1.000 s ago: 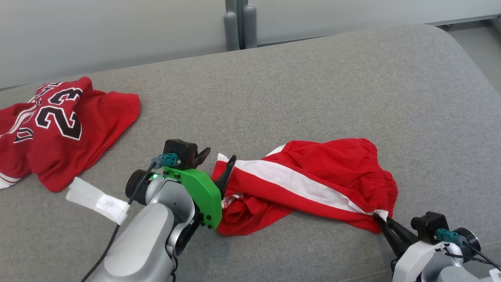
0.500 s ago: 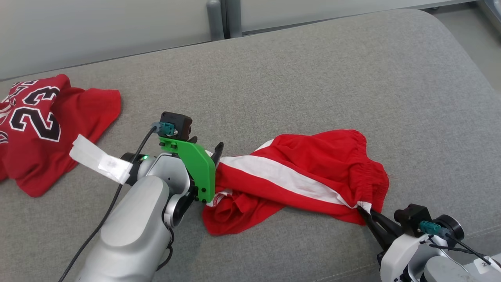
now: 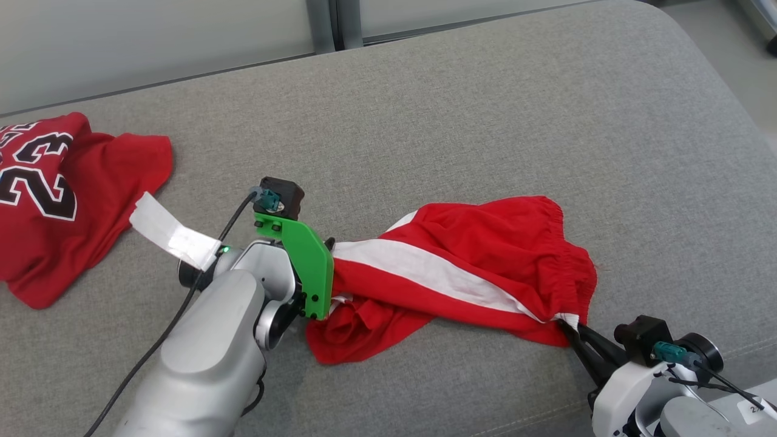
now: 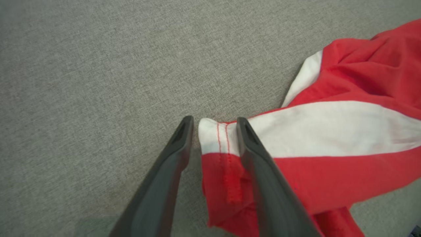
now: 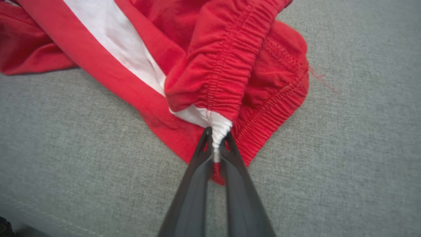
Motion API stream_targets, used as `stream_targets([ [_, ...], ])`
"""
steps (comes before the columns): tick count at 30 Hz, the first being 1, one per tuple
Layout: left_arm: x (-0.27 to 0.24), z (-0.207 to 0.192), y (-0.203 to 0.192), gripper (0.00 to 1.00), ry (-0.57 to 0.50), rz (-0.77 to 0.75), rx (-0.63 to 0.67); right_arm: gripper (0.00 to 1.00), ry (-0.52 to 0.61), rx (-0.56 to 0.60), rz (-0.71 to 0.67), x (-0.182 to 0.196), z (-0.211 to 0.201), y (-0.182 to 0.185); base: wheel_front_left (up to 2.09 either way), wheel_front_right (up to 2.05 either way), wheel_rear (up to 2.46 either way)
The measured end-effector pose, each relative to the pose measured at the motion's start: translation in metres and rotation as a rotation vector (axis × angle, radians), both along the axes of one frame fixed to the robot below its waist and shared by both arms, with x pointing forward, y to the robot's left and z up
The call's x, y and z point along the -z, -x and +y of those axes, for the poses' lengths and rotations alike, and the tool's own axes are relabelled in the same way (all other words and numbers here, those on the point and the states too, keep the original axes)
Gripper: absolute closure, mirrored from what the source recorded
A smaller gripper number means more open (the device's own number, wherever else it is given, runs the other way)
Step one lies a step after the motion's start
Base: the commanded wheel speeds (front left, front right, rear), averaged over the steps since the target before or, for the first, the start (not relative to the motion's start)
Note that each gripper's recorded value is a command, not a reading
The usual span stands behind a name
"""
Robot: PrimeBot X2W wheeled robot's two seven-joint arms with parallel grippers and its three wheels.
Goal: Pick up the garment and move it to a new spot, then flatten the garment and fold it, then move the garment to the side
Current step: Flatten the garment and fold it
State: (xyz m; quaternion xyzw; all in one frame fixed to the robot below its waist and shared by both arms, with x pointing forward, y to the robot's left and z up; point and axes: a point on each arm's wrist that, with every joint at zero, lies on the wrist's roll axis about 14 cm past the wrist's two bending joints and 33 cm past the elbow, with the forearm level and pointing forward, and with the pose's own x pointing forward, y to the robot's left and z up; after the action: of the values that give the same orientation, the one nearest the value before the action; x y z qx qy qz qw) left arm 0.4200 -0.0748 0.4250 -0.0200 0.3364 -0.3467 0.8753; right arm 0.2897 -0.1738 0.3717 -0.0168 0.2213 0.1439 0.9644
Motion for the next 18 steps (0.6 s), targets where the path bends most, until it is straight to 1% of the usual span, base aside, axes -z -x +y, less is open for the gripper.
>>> stream_targets([
  [1,0.002,0.0,0.001,0.36,-0.009,0.009,0.004,1.0,0.0,0.0,0.0,0.0,0.0,0.0,0.0,0.0,0.0],
  [3,0.003,0.001,0.002,0.39,-0.013,0.013,0.005,1.0,-0.001,-0.001,-0.001,0.0,0.0,0.0,0.0,0.0,0.0],
  [5,0.003,0.001,0.002,0.52,-0.019,0.023,0.006,1.0,-0.001,-0.003,-0.001,0.0,0.001,-0.001,0.0,0.0,0.0],
  [7,0.006,0.002,0.003,0.6,-0.024,0.043,0.004,1.0,-0.001,-0.004,-0.002,0.0,0.001,-0.001,0.0,0.0,0.0],
  [10,0.011,0.003,0.007,0.59,-0.028,0.082,0.005,1.0,-0.001,-0.006,-0.006,-0.001,0.002,-0.002,0.0,0.0,0.0],
  [12,0.013,0.003,0.01,0.55,-0.034,0.103,0.011,1.0,0.0,-0.008,-0.011,-0.002,0.002,-0.004,0.0,0.0,0.0],
  [13,0.014,0.002,0.011,0.55,-0.036,0.105,0.018,1.0,0.001,-0.009,-0.014,-0.003,0.002,-0.005,0.0,0.0,0.0],
  [14,0.015,0.002,0.012,0.53,-0.037,0.106,0.024,1.0,0.001,-0.009,-0.015,-0.004,0.002,-0.006,0.0,0.0,0.0],
  [15,0.015,0.001,0.013,0.46,-0.039,0.109,0.026,1.0,0.001,-0.01,-0.014,-0.003,0.002,-0.006,0.0,0.0,0.0],
  [16,0.015,0.001,0.013,0.19,-0.037,0.112,0.026,1.0,0.001,-0.01,-0.014,-0.003,0.002,-0.005,0.0,0.0,0.0],
  [17,0.016,0.001,0.013,0.0,-0.037,0.113,0.026,1.0,0.001,-0.011,-0.013,-0.003,0.002,-0.005,0.0,0.0,0.0],
  [18,0.016,0.001,0.013,0.0,-0.037,0.113,0.027,1.0,0.001,-0.011,-0.012,-0.003,0.002,-0.005,0.0,0.0,0.0],
])
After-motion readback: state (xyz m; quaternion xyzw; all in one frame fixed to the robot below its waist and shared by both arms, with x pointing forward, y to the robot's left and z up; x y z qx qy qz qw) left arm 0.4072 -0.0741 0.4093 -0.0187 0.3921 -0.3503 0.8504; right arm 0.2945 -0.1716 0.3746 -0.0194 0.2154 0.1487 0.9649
